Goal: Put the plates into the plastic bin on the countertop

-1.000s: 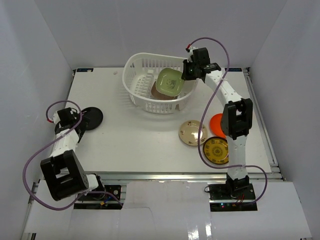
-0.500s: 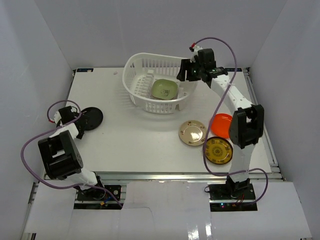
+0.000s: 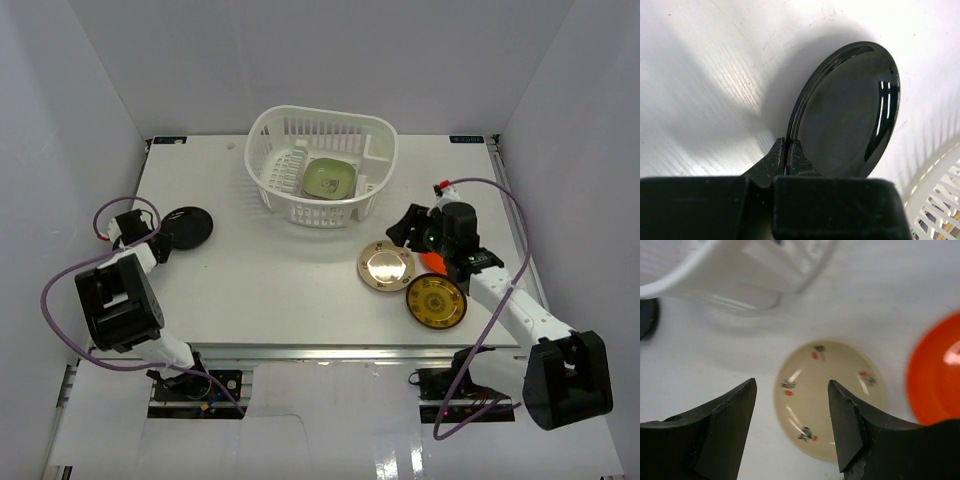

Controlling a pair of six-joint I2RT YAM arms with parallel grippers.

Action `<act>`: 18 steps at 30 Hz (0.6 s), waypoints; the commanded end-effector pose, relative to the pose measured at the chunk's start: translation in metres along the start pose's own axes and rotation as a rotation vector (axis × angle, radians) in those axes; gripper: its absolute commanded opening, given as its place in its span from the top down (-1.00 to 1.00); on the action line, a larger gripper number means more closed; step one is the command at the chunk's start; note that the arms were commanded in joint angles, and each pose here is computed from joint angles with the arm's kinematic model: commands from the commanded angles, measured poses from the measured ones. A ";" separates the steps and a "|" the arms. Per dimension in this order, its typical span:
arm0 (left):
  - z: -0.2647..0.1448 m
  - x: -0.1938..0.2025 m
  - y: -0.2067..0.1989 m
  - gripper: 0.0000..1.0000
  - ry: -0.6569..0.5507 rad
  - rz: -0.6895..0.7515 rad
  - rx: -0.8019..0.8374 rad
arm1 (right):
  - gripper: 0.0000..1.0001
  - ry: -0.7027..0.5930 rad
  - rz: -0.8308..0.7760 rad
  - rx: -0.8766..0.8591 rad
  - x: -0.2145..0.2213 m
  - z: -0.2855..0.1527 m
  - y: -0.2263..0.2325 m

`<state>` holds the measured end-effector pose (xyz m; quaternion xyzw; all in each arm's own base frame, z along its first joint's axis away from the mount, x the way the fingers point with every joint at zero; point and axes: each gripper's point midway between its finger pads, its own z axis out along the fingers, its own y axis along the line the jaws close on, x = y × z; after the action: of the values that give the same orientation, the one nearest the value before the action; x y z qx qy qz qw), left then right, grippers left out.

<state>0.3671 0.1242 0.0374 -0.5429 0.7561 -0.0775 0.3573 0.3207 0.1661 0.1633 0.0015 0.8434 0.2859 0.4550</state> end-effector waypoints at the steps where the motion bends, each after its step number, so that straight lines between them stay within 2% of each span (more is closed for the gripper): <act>1: -0.017 0.013 0.017 1.00 0.038 0.045 -0.046 | -0.32 -0.116 0.151 0.130 -0.012 -0.018 -0.050; 5: -0.057 0.003 -0.027 1.00 0.010 0.028 0.159 | -0.57 -0.258 0.249 0.273 -0.018 -0.053 -0.097; 9: -0.124 -0.012 -0.081 1.00 -0.063 0.009 0.421 | -0.56 -0.335 0.390 0.422 -0.006 -0.084 -0.158; 13: -0.173 -0.020 -0.115 1.00 -0.115 0.044 0.576 | -0.52 -0.351 0.482 0.542 0.019 -0.107 -0.203; 18: -0.223 -0.014 -0.177 1.00 -0.016 0.070 0.805 | -0.43 -0.321 0.591 0.601 0.043 -0.119 -0.234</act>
<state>0.3564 0.0366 0.2486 -0.3886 0.6936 -0.2718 0.5423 0.2647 -0.0733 0.0688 0.4186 0.7730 0.1239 0.4604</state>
